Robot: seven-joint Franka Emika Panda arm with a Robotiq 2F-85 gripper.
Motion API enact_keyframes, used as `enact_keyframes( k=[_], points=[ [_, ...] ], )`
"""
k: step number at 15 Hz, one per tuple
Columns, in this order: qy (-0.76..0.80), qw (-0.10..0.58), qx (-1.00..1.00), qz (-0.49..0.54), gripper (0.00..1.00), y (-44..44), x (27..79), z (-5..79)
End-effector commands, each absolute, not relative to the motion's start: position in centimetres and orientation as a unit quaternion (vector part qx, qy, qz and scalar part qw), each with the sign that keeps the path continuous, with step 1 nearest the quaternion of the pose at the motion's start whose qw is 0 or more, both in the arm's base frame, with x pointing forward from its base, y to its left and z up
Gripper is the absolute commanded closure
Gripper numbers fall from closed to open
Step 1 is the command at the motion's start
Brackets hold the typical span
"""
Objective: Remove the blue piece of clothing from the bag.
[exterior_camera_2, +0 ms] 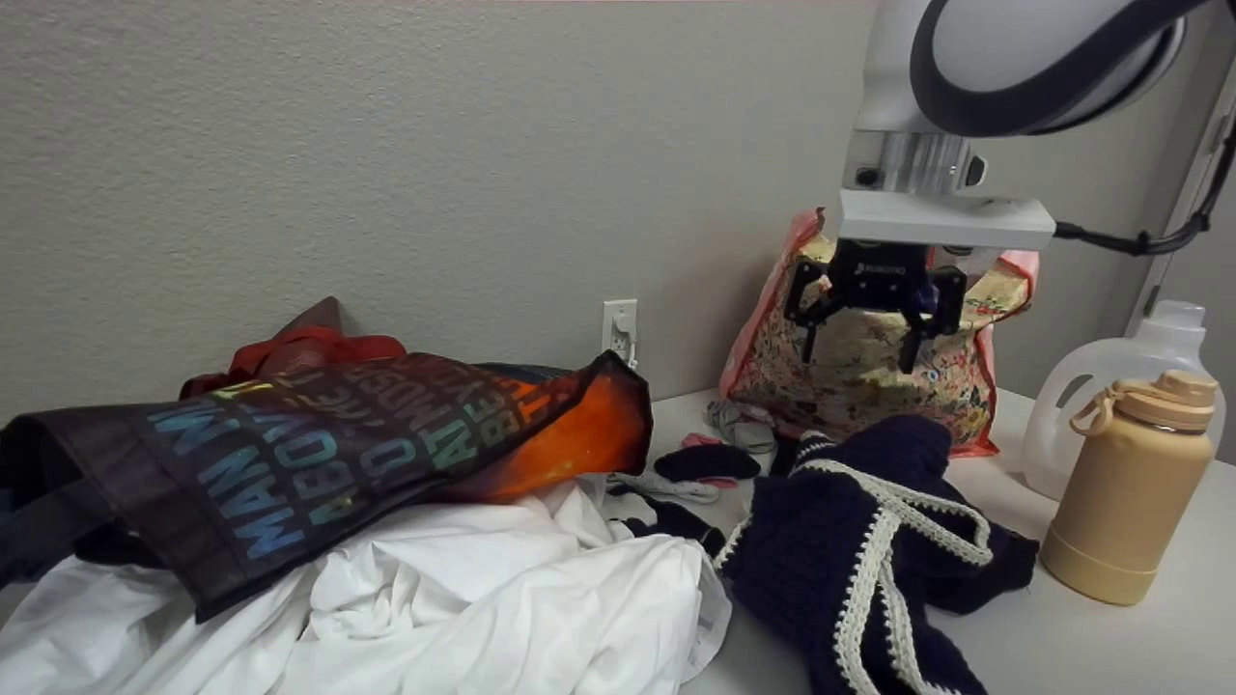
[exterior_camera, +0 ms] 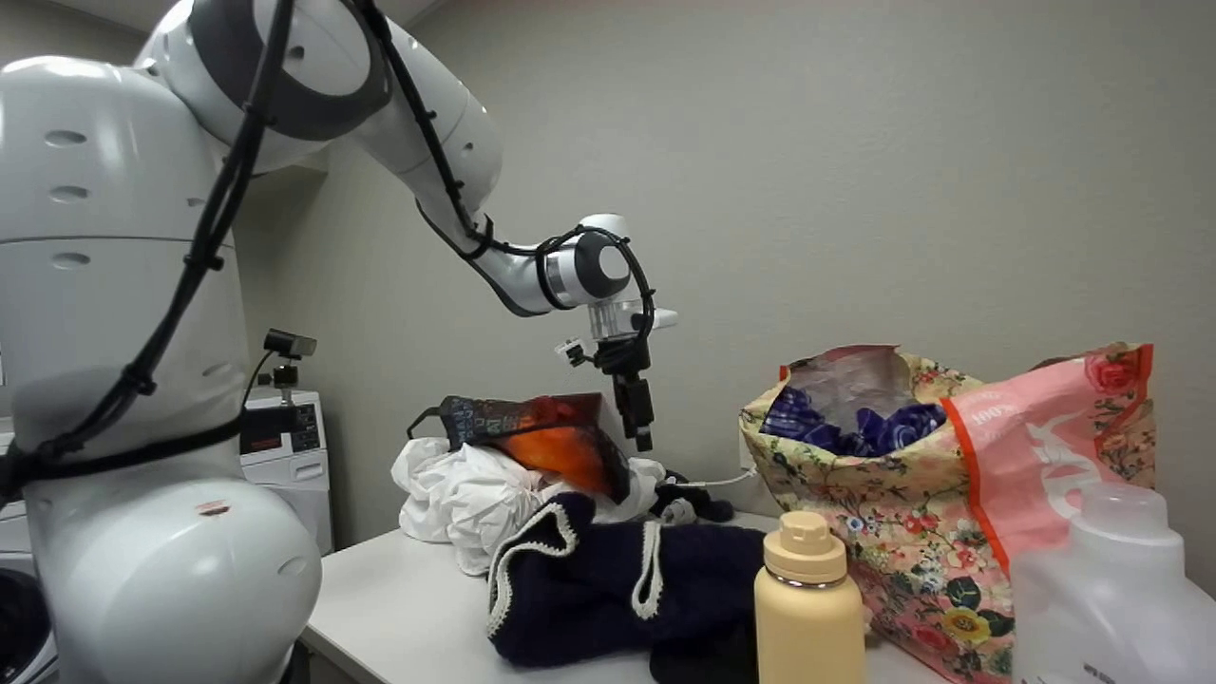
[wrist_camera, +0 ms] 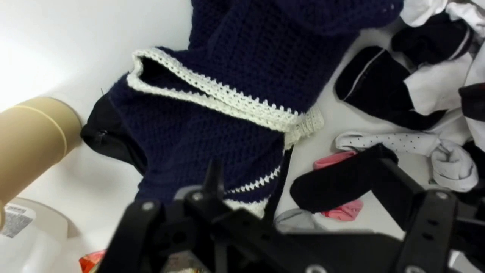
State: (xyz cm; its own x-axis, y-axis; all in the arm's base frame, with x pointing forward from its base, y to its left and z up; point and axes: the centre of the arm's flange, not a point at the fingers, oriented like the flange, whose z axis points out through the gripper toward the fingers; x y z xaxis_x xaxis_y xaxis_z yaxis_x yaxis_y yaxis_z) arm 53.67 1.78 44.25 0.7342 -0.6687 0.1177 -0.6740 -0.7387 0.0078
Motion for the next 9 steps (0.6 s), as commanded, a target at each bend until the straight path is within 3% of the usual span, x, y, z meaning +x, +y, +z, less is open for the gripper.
enact_keyframes(
  k=[1, 9],
  points=[
    [-0.365, 0.031, 0.929, 0.057, 0.00, 1.4, 55.7, 48.1],
    [-0.355, 0.034, 0.931, 0.076, 0.00, 2.4, 56.1, 52.0]
  ],
)
